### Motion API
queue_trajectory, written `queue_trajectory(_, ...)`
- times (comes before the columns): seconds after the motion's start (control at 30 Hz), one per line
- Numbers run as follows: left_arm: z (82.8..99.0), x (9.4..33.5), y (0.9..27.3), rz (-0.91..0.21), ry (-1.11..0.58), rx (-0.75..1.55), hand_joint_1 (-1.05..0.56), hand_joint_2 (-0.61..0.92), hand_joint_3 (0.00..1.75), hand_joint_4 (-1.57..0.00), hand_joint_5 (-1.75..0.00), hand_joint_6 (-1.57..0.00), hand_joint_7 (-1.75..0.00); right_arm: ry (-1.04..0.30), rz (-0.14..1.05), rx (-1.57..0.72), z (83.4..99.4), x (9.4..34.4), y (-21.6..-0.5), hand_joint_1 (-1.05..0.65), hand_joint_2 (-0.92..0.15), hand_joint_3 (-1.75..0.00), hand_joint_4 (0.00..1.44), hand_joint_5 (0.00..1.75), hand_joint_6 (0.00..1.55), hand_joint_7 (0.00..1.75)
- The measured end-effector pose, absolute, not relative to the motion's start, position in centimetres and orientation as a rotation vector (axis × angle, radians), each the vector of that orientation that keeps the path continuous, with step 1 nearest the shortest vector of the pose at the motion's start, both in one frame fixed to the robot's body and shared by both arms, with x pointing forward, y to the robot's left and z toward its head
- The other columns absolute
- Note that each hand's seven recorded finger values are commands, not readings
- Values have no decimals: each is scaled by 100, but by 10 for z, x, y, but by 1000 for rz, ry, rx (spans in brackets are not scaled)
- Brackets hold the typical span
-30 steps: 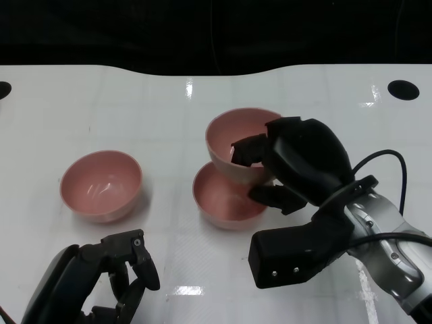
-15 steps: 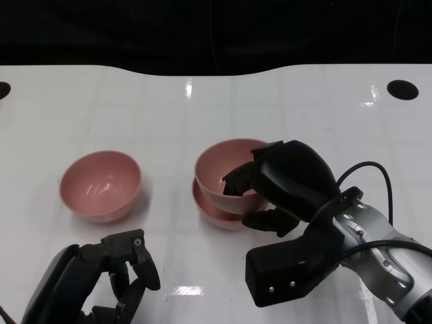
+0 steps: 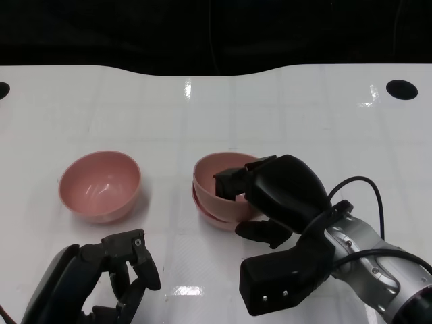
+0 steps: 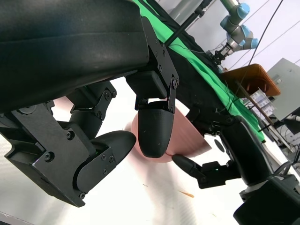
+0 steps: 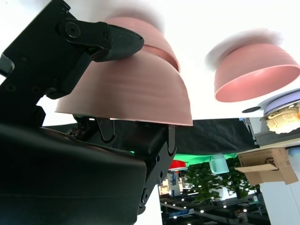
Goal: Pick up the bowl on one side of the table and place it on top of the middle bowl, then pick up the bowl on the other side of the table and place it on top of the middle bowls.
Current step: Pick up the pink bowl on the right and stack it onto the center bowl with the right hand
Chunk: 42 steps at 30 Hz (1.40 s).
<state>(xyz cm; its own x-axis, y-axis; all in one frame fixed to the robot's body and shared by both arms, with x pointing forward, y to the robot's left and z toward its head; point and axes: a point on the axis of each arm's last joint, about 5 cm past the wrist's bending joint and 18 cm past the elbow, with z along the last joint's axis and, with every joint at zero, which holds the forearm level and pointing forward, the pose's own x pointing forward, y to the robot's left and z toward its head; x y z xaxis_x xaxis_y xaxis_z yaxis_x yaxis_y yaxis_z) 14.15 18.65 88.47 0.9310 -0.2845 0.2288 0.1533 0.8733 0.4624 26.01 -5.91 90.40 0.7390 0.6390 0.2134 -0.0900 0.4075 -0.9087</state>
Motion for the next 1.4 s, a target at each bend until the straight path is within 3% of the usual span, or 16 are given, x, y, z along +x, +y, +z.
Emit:
queue_trajectory(0.03, 885, 141, 186, -232, -297, 455, -10, 37, 141, -89, -169, -81, -146, -603, 497, -1063, 903, 260, -58, -33, -74, -40, 71, 104, 92, 22)
queue_trajectory(0.1, 885, 141, 186, -232, -298, 455, -10, 37, 141, -89, -169, -81, -146, -616, 515, -1085, 903, 260, -56, -38, -84, -24, 68, 65, 87, 8)
queue_trajectory(0.17, 885, 141, 186, -233, -300, 456, -10, 37, 141, -89, -169, -81, -146, -630, 524, -1109, 904, 261, -55, -41, -90, -14, 69, 47, 85, 3)
queue_trajectory(0.23, 886, 141, 186, -232, -300, 456, -10, 38, 141, -90, -169, -81, -146, -638, 533, -1141, 905, 262, -53, -49, -92, -15, 58, 36, 77, 1)
queue_trajectory(0.47, 886, 141, 186, -234, -301, 463, -10, 38, 141, -89, -168, -81, -146, -654, 569, -1298, 904, 262, -53, -61, -92, -21, 40, 26, 60, 0)
queue_trajectory(0.73, 886, 141, 186, -234, -302, 463, -10, 38, 141, -89, -168, -81, -146, -667, 562, -1351, 905, 263, -56, -63, -92, -20, 39, 25, 58, 0)
queue_trajectory(0.8, 877, 150, 186, -242, -302, 462, -50, 47, 140, -93, -172, -83, -152, -665, 558, -1361, 905, 263, -59, -63, -92, -19, 40, 26, 59, 1)
queue_trajectory(0.83, 868, 156, 188, -235, -269, 462, -62, 50, 138, -95, -174, -83, -155, -672, 557, -1364, 906, 263, -59, -63, -92, -19, 41, 26, 59, 1)
queue_trajectory(0.87, 862, 158, 189, -231, -242, 466, -64, 51, 138, -95, -174, -84, -157, -683, 554, -1368, 907, 263, -59, -63, -92, -19, 42, 27, 60, 1)
queue_trajectory(1.1, 873, 151, 187, -228, -302, 473, -32, 38, 146, -92, -173, -82, -154, -695, 483, -1420, 909, 264, -64, -65, -92, -23, 42, 28, 60, 1)
queue_trajectory(1.4, 883, 143, 186, -222, -303, 476, -14, 36, 144, -89, -170, -81, -148, -677, 431, -1525, 905, 262, -64, -69, -92, -29, 37, 28, 54, 0)
